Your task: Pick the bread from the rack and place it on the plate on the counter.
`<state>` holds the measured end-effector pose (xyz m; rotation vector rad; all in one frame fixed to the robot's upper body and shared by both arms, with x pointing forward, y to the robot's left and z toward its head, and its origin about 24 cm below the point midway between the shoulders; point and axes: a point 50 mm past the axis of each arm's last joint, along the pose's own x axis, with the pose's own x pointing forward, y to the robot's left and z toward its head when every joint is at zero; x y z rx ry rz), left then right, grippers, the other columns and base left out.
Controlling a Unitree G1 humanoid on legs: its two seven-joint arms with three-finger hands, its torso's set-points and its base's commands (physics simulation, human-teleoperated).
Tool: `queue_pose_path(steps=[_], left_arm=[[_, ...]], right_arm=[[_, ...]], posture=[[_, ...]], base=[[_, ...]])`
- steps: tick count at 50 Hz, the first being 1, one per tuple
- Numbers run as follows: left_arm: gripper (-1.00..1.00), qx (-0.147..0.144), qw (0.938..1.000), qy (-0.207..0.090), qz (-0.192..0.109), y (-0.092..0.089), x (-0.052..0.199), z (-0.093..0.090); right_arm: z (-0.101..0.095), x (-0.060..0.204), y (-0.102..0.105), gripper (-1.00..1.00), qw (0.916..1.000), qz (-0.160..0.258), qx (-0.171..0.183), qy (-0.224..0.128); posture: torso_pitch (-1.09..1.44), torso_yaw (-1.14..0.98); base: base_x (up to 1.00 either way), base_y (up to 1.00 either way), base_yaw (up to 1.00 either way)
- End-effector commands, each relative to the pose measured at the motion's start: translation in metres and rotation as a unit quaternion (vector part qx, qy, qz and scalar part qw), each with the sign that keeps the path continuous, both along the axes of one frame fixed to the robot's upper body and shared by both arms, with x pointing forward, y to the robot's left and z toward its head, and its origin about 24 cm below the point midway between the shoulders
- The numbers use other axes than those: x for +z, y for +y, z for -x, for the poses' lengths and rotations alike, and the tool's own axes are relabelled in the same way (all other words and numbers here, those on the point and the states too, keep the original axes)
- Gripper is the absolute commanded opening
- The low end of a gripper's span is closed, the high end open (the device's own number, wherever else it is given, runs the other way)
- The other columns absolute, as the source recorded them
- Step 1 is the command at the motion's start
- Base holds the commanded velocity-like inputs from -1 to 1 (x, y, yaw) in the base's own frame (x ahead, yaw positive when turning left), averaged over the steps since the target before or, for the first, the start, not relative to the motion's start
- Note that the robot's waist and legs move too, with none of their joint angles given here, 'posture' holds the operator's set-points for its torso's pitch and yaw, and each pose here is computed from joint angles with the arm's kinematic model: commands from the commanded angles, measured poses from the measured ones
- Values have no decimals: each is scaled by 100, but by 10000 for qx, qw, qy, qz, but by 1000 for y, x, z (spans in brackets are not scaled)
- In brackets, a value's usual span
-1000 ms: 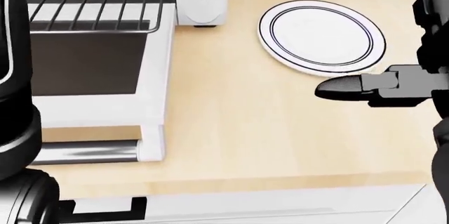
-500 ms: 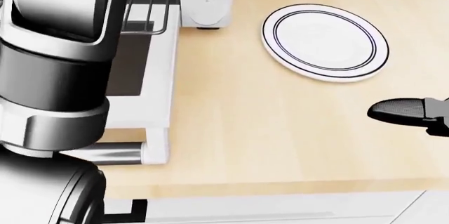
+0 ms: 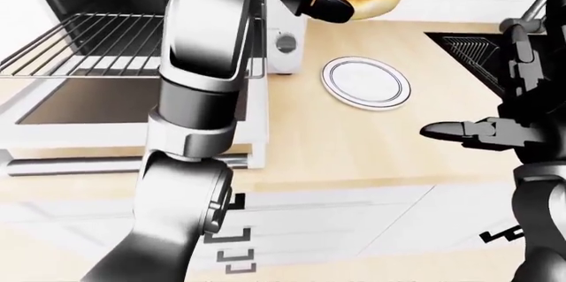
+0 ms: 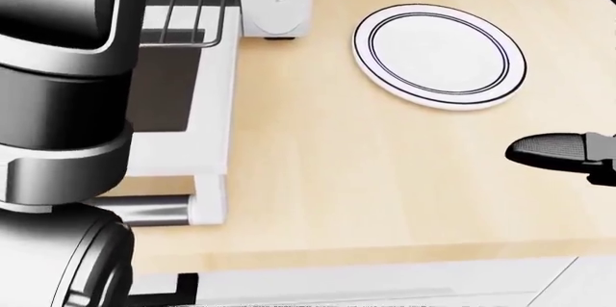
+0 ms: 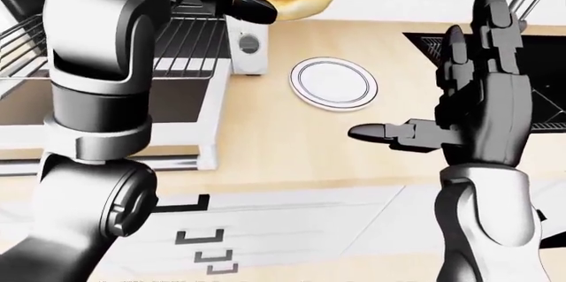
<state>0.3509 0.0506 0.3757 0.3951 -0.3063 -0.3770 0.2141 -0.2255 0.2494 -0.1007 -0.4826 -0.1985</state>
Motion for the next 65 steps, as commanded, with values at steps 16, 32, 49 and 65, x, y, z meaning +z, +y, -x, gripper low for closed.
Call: queue_pose_path(steps=[16, 32, 49, 65], left_arm=[[-100, -45, 9985, -550, 61, 0, 20, 9], [-100, -180, 9982, -569, -55, -9, 17, 10], [-100, -310, 9978, -568, -114, -24, 7, -2], [-100, -241, 9979, -593, -132, -27, -1, -8]], right_arm=[[5, 7, 2, 100, 9995, 97, -23, -292], [4, 9, 1, 100, 9995, 95, -20, -310], [6, 6, 0, 100, 9995, 89, -35, -288], [7, 2, 1, 100, 9996, 68, -24, -265]], posture=[[0, -17], [0, -25], [0, -34], [0, -42]], base=[[0, 0, 0], [0, 0, 0], [0, 0, 0], [0, 0, 0]])
